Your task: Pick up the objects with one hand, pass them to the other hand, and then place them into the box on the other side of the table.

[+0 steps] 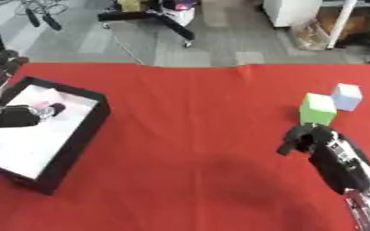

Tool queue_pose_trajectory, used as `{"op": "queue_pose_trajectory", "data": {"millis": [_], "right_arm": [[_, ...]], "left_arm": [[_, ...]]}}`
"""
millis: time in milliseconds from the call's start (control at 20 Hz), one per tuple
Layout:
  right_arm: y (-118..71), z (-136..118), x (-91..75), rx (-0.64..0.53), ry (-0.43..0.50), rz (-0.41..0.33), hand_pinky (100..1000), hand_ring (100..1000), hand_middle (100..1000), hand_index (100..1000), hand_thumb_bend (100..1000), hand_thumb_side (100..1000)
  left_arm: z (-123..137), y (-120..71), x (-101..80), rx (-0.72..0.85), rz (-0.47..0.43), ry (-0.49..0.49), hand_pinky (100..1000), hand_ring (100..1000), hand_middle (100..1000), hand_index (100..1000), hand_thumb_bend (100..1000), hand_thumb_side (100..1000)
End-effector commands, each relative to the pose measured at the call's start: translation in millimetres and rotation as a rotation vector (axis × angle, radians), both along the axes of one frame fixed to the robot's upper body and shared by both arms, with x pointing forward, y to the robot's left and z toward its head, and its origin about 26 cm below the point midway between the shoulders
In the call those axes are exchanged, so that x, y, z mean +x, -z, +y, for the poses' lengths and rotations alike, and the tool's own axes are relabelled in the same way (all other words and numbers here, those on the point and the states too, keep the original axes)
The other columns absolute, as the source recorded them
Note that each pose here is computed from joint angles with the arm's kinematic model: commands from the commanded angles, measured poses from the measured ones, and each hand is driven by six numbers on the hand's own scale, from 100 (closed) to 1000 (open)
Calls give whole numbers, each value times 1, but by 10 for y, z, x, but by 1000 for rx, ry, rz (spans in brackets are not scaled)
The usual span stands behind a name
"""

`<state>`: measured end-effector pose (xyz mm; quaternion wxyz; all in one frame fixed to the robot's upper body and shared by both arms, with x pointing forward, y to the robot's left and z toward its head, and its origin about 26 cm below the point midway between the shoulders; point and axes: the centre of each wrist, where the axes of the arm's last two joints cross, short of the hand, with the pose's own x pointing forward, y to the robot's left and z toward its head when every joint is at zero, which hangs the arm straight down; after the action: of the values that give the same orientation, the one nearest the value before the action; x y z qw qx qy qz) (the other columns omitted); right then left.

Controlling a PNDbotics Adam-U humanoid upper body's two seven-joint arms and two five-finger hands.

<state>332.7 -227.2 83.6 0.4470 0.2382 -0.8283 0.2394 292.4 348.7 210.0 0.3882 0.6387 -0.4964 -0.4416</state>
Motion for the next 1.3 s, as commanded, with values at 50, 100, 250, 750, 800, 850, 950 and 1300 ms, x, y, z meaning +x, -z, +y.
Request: {"op": "queue_pose_trajectory", "data": {"millis": [50,100,250,750,800,850,950,1300], "right_arm": [[-270,-226,18,-97,43,-105,616,527,596,670,100,582],[-363,-314,19,-151,65,-142,622,535,606,686,100,553],[-590,-570,44,-295,158,-222,666,629,736,814,100,431],[-802,-1304,435,-773,562,-359,891,927,986,1000,100,277],[-809,-1347,487,-808,572,-365,893,927,986,1000,100,262],[-826,-1392,543,-844,579,-368,890,920,982,1000,100,268],[-817,-1471,652,-898,586,-349,888,913,979,1000,100,317],[-599,-1585,937,-1050,592,-217,910,942,1000,1000,100,587]], "left_arm": [[-176,-103,-88,-119,-142,162,879,854,840,923,174,539],[-246,-52,-83,-204,-169,271,878,857,837,926,108,564],[-459,88,-58,-468,-211,610,862,850,825,933,100,677],[-1327,383,-31,-937,21,1225,845,838,807,945,100,750],[-1388,400,-37,-964,48,1239,843,836,804,945,100,757],[-1456,425,-48,-1001,76,1250,841,833,802,946,100,762],[-1547,467,-69,-1059,126,1248,837,829,799,945,100,777],[-1686,560,-124,-1095,225,1237,832,816,789,941,100,807]]}}
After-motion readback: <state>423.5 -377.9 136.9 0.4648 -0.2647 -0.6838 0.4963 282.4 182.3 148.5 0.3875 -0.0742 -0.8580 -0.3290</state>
